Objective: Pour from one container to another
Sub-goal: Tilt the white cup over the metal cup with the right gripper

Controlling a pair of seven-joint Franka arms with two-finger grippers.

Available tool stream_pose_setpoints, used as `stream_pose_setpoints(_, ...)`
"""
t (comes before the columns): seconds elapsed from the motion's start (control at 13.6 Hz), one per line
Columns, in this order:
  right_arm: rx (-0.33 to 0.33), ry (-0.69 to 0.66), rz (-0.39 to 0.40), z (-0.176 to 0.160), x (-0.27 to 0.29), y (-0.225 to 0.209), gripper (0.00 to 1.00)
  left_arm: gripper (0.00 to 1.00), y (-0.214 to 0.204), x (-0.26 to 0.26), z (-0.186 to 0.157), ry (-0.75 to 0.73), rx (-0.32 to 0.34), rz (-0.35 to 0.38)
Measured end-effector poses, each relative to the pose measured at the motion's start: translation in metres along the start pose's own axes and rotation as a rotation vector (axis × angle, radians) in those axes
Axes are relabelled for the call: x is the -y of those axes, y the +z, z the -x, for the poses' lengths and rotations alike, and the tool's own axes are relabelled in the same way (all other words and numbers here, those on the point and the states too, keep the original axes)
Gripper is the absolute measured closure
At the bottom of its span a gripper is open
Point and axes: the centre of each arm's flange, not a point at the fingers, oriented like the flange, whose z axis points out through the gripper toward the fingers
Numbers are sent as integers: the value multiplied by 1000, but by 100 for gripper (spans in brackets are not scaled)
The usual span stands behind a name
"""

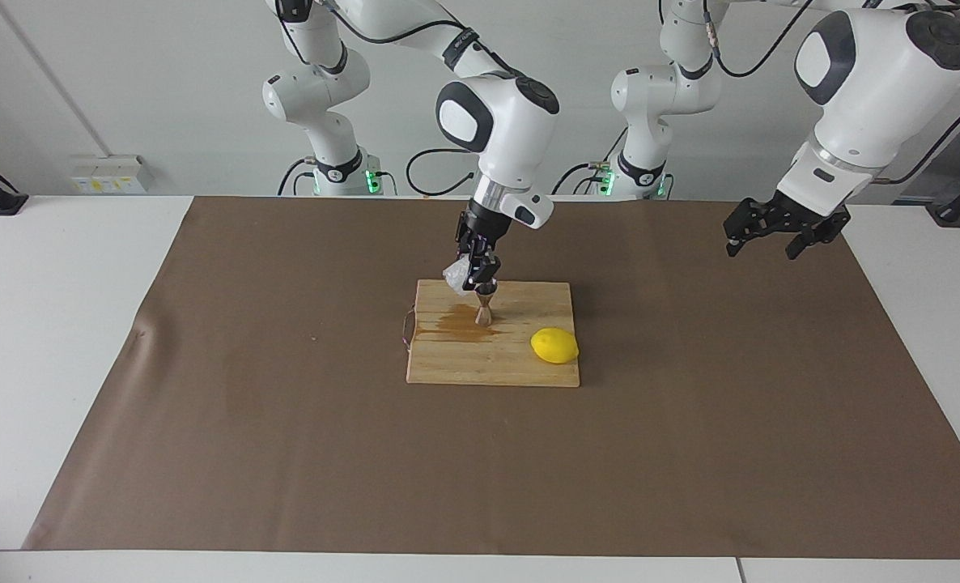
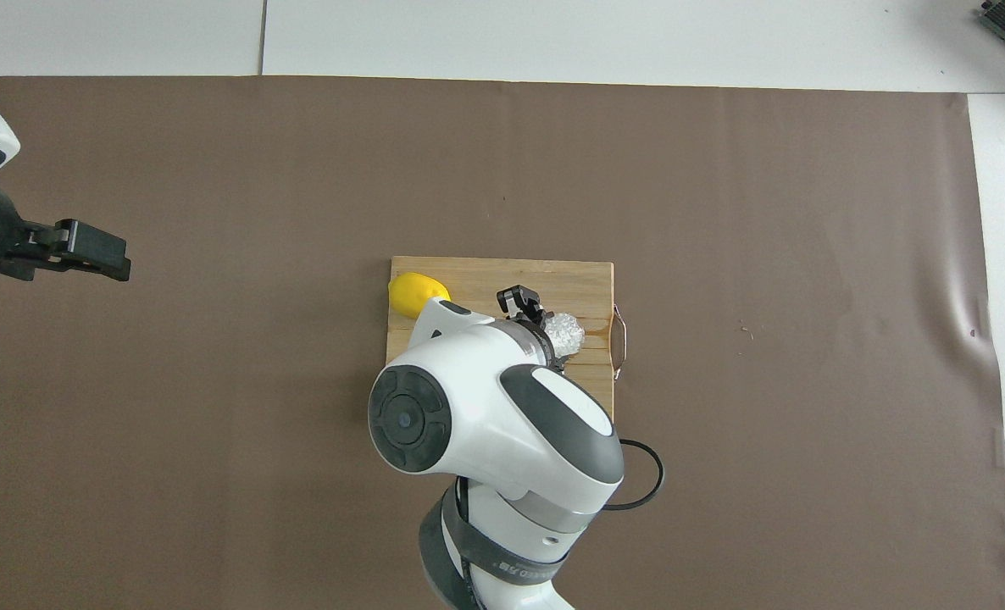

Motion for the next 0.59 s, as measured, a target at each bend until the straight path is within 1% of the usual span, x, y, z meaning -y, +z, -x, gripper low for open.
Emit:
stream_pose_setpoints(0.29,37,-17,23,-4,2,2,48,0,-4,1,3,0,-3,-4)
stream_pose_setpoints(0.59,69,-50,62,-20,10,-6,48,0,-4,1,3,-1,-4,-2)
